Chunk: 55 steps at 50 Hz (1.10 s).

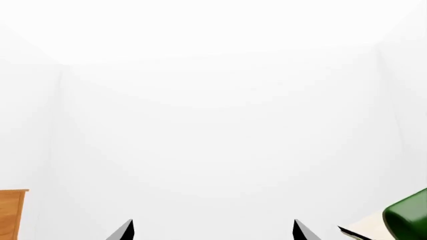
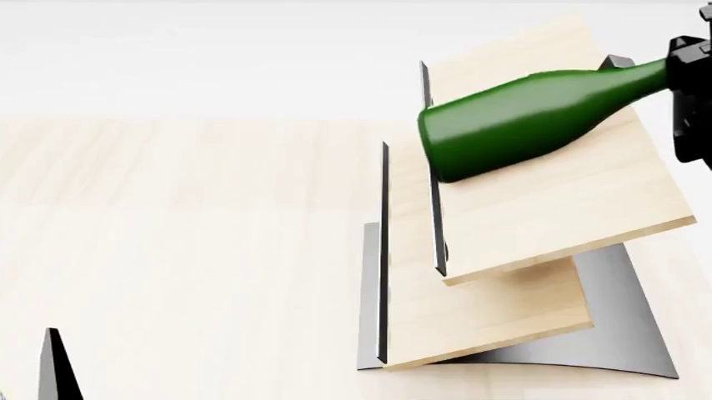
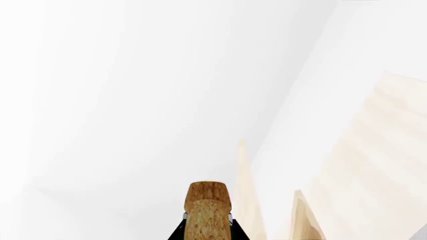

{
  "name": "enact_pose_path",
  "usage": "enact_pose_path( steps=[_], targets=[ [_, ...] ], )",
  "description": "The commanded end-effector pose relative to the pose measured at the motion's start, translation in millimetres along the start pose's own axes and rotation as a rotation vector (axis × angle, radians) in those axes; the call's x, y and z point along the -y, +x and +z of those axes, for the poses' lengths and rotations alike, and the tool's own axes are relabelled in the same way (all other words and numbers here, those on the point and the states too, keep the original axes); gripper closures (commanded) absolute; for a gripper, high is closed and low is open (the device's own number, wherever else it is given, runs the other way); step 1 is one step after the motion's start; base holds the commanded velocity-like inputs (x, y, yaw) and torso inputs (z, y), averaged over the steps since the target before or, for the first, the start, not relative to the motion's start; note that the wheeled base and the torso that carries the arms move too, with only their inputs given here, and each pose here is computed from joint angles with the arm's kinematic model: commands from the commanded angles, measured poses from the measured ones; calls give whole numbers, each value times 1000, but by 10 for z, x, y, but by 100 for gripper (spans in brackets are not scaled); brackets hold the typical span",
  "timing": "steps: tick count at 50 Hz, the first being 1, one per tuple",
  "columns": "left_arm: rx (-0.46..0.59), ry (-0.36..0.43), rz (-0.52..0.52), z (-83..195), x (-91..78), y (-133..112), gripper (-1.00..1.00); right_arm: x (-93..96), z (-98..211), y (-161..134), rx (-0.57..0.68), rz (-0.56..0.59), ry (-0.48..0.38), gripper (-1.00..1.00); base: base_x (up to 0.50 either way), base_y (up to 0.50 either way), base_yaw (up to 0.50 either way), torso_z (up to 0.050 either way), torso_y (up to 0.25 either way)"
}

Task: Put the wine bottle on the wine rack.

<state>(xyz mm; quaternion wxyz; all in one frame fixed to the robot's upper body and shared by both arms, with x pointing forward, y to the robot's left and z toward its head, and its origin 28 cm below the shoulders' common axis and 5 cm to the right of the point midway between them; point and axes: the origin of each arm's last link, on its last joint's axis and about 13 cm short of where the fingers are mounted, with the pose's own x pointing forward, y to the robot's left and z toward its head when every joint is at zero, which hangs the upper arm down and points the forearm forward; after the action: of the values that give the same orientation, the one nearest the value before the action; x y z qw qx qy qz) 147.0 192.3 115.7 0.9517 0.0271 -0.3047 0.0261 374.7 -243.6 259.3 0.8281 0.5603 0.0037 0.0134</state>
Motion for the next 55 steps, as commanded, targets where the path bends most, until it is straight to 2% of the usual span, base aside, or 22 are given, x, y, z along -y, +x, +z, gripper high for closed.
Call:
enact_pose_path(
  steps=[1, 25, 26, 55],
  targets=[
    [-1, 0, -1, -2, 0, -6, -100, -96, 23, -31, 18, 55, -32, 100, 0, 0, 0, 0, 0],
    [-2, -1, -3, -5, 6, -1, -100, -47, 12, -32, 15, 51, -33, 100, 0, 0, 0, 0, 1],
    [-2, 0, -3, -8, 7, -2, -100, -46, 12, -31, 15, 53, -33, -100, 0, 0, 0, 0, 0],
    [-1, -1, -2, -10, 4, -3, -100, -13, 8, -23, 12, 49, -33, -100, 0, 0, 0, 0, 0]
  ],
)
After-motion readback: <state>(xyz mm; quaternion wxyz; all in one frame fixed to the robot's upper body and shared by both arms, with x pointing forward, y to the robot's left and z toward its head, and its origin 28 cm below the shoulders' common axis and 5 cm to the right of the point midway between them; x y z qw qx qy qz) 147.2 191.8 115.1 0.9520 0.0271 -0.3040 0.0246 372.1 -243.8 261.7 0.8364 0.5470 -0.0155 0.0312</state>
